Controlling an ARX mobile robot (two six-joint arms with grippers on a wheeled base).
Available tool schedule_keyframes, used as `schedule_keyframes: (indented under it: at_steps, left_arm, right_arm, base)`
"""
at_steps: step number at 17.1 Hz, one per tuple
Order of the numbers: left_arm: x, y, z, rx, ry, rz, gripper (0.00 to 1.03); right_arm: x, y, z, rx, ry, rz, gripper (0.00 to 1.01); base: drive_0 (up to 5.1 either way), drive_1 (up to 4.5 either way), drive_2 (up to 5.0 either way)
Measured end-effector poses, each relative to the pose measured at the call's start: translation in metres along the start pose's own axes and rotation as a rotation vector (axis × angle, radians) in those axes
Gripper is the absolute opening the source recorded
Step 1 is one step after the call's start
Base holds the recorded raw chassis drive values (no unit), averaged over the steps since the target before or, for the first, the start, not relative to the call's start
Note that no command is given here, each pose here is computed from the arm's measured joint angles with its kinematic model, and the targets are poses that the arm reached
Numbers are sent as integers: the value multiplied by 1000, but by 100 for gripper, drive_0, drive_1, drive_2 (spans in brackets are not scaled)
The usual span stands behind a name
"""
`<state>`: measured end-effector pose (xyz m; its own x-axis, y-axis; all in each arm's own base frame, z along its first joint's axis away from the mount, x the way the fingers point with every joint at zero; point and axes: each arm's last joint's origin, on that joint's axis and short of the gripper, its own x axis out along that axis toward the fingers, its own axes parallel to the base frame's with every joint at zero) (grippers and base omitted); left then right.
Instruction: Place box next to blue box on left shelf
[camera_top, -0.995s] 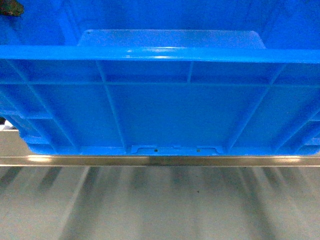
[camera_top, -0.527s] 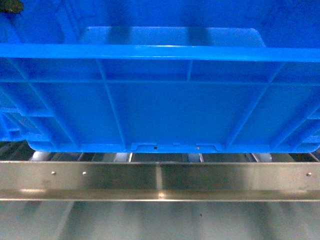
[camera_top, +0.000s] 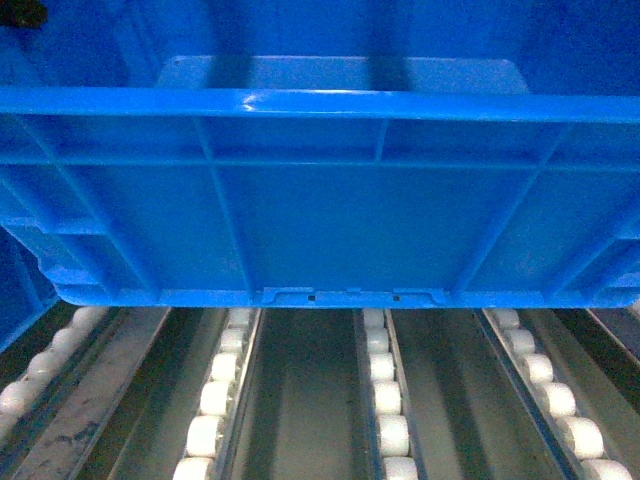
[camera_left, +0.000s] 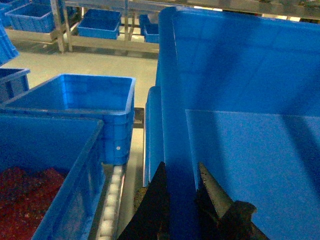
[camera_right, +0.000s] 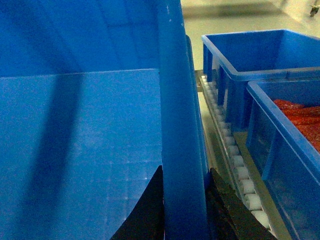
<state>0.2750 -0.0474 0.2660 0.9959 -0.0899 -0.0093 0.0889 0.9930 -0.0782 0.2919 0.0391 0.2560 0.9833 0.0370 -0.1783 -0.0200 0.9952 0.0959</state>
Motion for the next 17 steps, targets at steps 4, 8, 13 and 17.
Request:
schedule_keyframes:
  at_steps: [4,8,13,17]
  left_arm:
    - [0,0,0,0,0,0,9]
    - [0,0,0,0,1,0,9]
    - [0,0,0,0,1,0,9]
    - [0,0,0,0,1,0,9]
  right_arm:
    - [0,0,0,0,-3,0,16]
    - [0,0,0,0,-2,0,16]
    - [0,0,0,0,-2,0,16]
    - [0,0,0,0,-2,0,16]
  base:
    - [0,0,0]
    - [0,0,0]
    - [0,0,0]
    - [0,0,0]
